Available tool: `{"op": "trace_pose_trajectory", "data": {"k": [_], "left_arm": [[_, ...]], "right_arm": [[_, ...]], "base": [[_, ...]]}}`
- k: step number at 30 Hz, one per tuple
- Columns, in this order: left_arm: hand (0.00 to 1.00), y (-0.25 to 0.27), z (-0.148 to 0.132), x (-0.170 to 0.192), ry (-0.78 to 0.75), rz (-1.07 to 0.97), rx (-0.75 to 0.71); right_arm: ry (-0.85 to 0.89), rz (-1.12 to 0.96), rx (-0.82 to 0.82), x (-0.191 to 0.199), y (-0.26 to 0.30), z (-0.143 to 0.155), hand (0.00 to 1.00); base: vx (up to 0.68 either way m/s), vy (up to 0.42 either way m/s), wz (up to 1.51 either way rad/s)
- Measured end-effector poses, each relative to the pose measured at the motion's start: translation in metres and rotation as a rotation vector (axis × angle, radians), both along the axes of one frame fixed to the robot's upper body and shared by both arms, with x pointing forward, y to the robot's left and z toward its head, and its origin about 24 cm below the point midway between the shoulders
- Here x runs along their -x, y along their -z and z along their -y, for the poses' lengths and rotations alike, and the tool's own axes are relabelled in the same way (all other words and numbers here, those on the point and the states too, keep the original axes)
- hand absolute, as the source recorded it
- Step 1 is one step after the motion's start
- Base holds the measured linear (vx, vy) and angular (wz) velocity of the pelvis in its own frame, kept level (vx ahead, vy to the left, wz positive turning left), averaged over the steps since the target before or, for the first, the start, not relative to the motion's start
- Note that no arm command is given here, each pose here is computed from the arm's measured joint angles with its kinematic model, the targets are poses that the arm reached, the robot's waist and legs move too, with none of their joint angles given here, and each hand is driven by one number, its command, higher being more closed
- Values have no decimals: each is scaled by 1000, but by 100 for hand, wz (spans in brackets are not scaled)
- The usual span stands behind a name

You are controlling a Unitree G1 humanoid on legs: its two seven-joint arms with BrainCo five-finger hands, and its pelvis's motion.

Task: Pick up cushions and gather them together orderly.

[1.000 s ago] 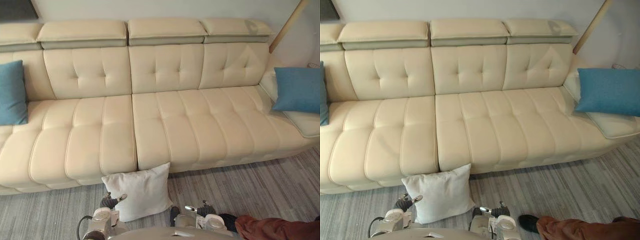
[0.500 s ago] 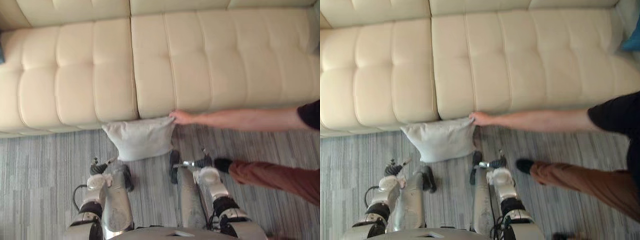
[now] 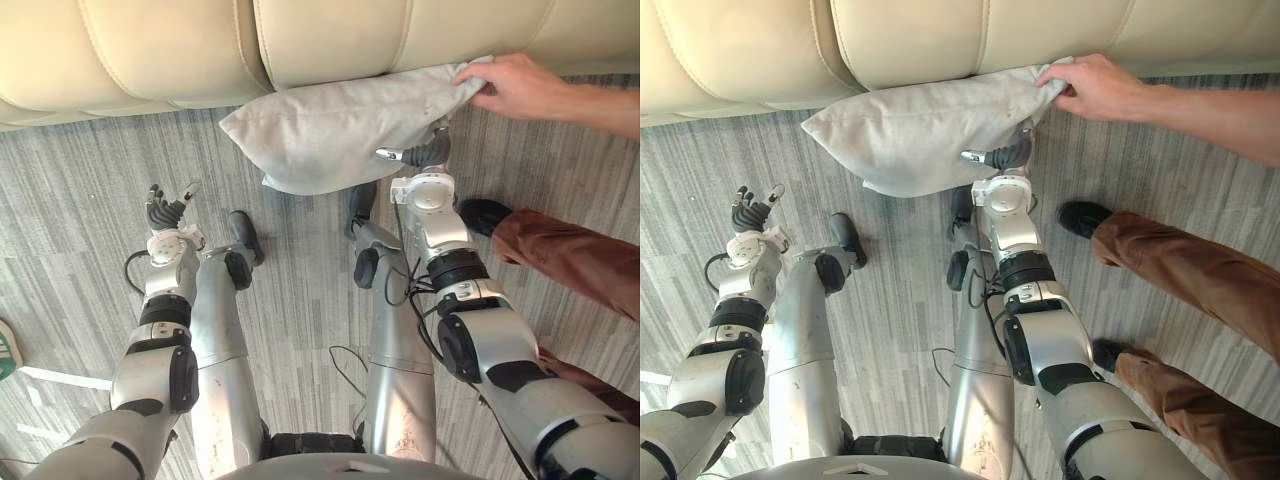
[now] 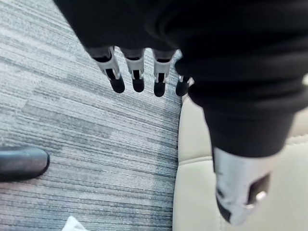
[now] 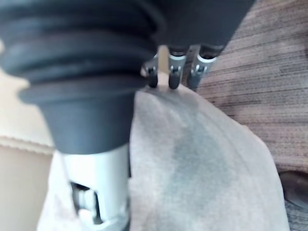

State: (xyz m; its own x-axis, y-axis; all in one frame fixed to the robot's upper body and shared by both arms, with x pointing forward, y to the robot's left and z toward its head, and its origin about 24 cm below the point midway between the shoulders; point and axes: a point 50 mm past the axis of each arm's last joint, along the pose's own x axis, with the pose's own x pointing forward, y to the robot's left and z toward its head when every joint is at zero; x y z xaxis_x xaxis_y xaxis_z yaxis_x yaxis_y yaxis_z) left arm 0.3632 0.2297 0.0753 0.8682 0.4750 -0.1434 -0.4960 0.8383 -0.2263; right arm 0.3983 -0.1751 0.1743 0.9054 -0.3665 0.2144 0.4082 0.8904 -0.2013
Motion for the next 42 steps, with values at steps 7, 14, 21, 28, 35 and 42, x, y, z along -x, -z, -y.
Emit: {"op": "trace_pose_trajectory", "data": {"k": [7, 14, 21, 28, 35, 42], "left_arm": [[0, 3, 4, 2, -2, 4, 9], [0, 45, 16, 24, 9, -107, 44], [0, 85, 32, 50, 76, -236, -3], [0, 137, 52, 95, 173, -422, -17], [0, 191, 55, 166, 265, -677, -46], [0, 217, 60, 208, 315, -841, -16]], "right_arm": [[20, -62, -3, 6, 26, 3, 0], [12, -185, -38, 22, 74, -3, 0], [-17, -308, -58, 51, 126, -6, 0], [-43, -512, -85, 104, 195, -9, 0], [-53, -816, -98, 191, 268, -5, 0], [-16, -983, -150, 237, 298, 2, 0]], "base": [[-41, -33, 10], [-9, -36, -4], [39, 0, -7], [85, 13, -3], [99, 6, -9], [130, 12, -5]]}}
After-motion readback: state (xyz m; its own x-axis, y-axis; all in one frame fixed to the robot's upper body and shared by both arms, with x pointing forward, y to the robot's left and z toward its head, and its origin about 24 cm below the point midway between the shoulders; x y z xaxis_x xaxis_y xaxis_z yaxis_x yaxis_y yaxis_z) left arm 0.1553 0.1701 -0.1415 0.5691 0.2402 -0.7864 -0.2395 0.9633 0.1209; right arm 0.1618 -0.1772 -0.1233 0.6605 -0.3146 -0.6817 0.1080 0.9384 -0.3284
